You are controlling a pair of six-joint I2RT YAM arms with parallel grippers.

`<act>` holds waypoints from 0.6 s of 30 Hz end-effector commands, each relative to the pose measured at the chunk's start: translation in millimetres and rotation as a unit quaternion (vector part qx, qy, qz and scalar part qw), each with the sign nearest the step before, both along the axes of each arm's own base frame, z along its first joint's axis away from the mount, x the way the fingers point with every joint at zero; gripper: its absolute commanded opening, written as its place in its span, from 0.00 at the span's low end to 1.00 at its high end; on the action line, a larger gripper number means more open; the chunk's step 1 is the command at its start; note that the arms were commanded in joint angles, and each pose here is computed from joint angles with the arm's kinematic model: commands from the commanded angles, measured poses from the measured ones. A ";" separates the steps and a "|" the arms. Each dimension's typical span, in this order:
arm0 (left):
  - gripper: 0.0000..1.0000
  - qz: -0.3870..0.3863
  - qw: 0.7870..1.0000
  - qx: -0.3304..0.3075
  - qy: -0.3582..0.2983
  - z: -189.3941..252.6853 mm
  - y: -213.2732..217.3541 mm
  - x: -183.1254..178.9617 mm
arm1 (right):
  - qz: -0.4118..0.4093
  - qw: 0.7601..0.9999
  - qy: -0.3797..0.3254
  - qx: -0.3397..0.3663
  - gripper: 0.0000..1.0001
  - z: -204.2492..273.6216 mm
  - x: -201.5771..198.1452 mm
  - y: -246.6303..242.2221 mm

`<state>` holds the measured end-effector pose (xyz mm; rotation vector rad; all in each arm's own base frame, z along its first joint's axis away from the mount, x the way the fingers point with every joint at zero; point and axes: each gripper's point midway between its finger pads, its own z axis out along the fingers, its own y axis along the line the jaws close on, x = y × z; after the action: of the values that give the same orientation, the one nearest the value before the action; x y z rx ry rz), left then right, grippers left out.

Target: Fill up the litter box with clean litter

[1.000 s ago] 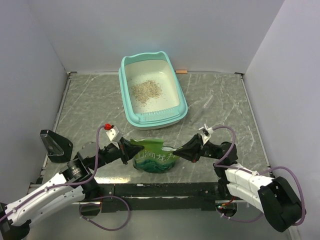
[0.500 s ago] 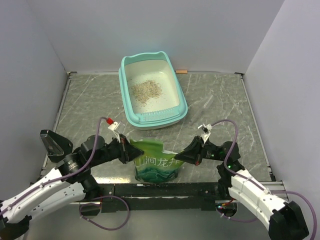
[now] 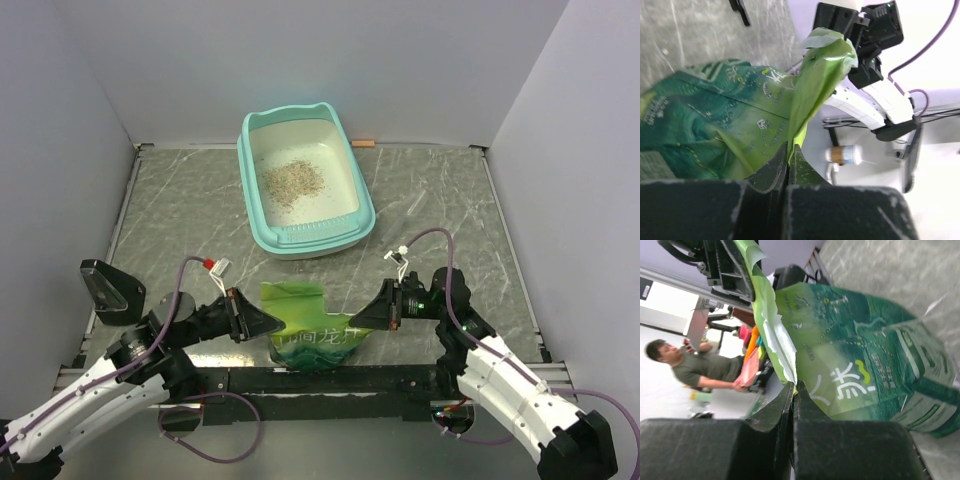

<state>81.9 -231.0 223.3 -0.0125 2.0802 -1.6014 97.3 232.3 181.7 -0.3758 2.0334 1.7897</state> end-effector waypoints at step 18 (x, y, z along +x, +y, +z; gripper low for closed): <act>0.01 -0.024 0.950 0.016 0.311 -60.9 21.2 -59.0 | 0.008 0.981 0.188 -0.048 0.00 -29.9 -15.0 -15.8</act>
<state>46.1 -220.2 204.7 -0.2024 2.2167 -1.8291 73.0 223.4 165.5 -0.2092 2.2848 1.9900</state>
